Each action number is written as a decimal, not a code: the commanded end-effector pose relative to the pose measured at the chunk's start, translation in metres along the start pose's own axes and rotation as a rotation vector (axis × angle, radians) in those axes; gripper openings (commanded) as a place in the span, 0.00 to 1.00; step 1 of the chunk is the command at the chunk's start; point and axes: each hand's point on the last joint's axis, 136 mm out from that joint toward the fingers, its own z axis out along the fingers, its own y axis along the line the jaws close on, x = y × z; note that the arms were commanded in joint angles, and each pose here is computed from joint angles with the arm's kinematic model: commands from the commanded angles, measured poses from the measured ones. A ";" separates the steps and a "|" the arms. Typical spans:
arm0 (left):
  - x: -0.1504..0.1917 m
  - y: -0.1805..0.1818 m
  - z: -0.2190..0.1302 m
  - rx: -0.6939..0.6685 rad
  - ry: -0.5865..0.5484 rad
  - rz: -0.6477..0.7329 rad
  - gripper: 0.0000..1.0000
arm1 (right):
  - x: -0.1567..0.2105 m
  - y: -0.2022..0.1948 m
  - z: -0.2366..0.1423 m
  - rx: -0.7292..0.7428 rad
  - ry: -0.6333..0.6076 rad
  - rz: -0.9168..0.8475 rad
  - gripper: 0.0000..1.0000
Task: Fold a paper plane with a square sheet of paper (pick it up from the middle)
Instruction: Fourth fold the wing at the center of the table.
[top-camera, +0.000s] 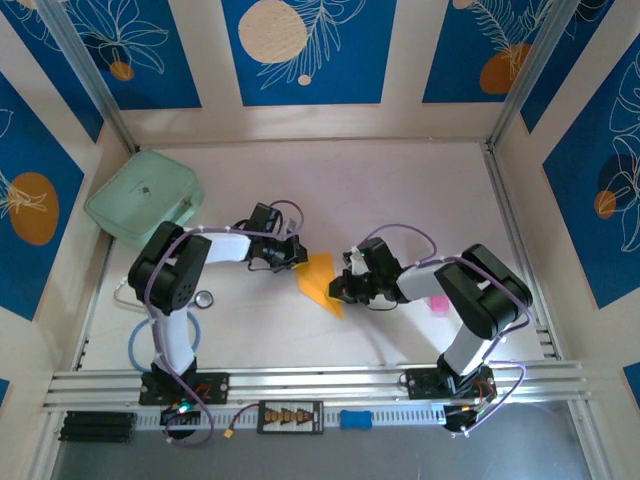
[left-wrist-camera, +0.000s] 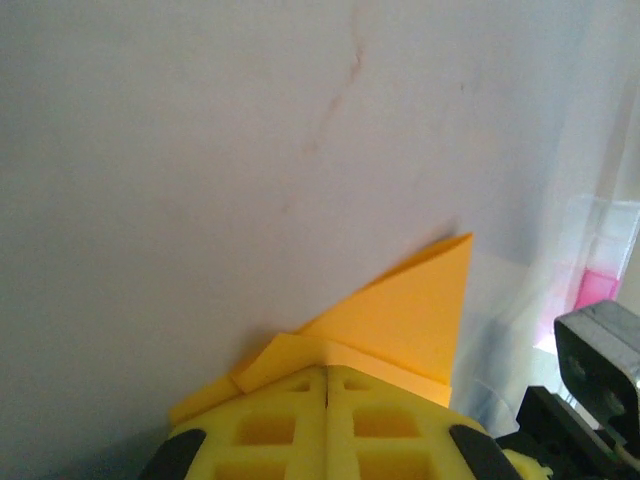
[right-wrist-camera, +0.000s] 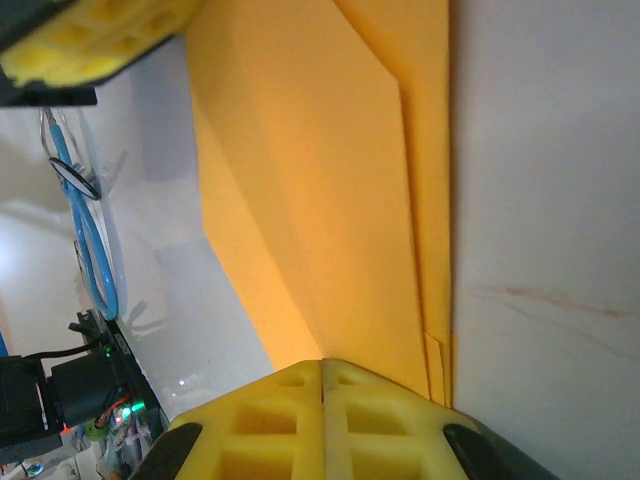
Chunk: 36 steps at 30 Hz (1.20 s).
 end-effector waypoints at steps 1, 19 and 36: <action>-0.025 0.033 -0.002 -0.115 -0.069 -0.025 0.01 | 0.050 -0.064 -0.005 0.208 0.141 0.156 0.00; -0.043 0.051 -0.011 -0.257 -0.062 -0.069 0.00 | 0.050 -0.061 -0.007 0.210 0.146 0.143 0.00; -0.061 0.024 -0.043 -0.221 -0.148 -0.023 0.02 | 0.048 -0.060 -0.005 0.207 0.158 0.143 0.00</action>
